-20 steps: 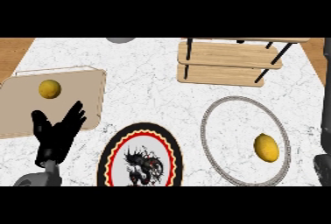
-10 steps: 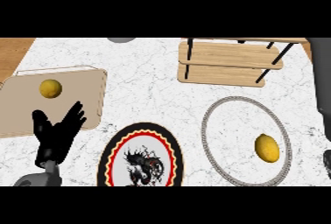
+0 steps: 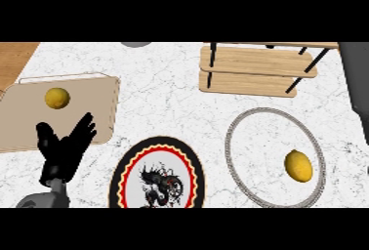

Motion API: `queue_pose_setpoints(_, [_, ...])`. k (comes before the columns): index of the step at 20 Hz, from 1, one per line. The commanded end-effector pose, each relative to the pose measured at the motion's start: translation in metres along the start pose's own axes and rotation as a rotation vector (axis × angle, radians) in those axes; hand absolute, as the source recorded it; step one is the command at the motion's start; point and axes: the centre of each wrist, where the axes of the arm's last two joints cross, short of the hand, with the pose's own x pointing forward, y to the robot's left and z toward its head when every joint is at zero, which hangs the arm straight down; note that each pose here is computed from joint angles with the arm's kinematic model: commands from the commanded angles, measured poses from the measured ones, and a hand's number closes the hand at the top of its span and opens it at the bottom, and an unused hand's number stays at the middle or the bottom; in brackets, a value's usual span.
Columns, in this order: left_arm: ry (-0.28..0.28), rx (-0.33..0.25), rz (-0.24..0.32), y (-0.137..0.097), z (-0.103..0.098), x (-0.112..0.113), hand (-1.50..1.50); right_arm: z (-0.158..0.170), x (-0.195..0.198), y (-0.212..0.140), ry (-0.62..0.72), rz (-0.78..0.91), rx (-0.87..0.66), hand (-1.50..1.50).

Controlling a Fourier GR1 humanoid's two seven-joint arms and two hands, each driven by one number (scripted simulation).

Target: Pick the bell pepper from the placemat and place it in the tiered shelf

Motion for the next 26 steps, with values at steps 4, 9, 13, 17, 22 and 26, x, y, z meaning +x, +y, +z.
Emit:
queue_pose_setpoints(4, [0.055, -0.002, 0.011, 0.000, -0.003, -0.001, 0.00, -0.012, 0.000, -0.020, -0.039, -0.006, 0.010, 1.50])
queue_pose_setpoints(9, [0.051, -0.008, 0.007, 0.002, -0.011, -0.009, 0.00, -0.010, 0.009, 0.010, -0.048, 0.118, 0.035, 1.50])
queue_pose_setpoints(13, [0.045, 0.000, 0.021, -0.009, 0.000, -0.009, 0.00, -0.011, -0.012, 0.003, 0.061, -0.165, -0.081, -1.50])
queue_pose_setpoints(17, [0.028, 0.024, -0.018, 0.007, -0.001, 0.004, 0.00, -0.012, -0.011, 0.001, 0.083, -0.295, -0.112, -1.50])
queue_pose_setpoints(22, [0.053, 0.016, 0.010, -0.008, -0.006, -0.014, 0.00, -0.015, -0.003, -0.026, 0.071, -0.503, -0.110, -1.50])
queue_pose_setpoints(26, [0.049, -0.003, 0.009, 0.015, 0.000, -0.013, 0.00, -0.015, -0.017, -0.038, 0.110, -0.669, -0.150, -1.50])
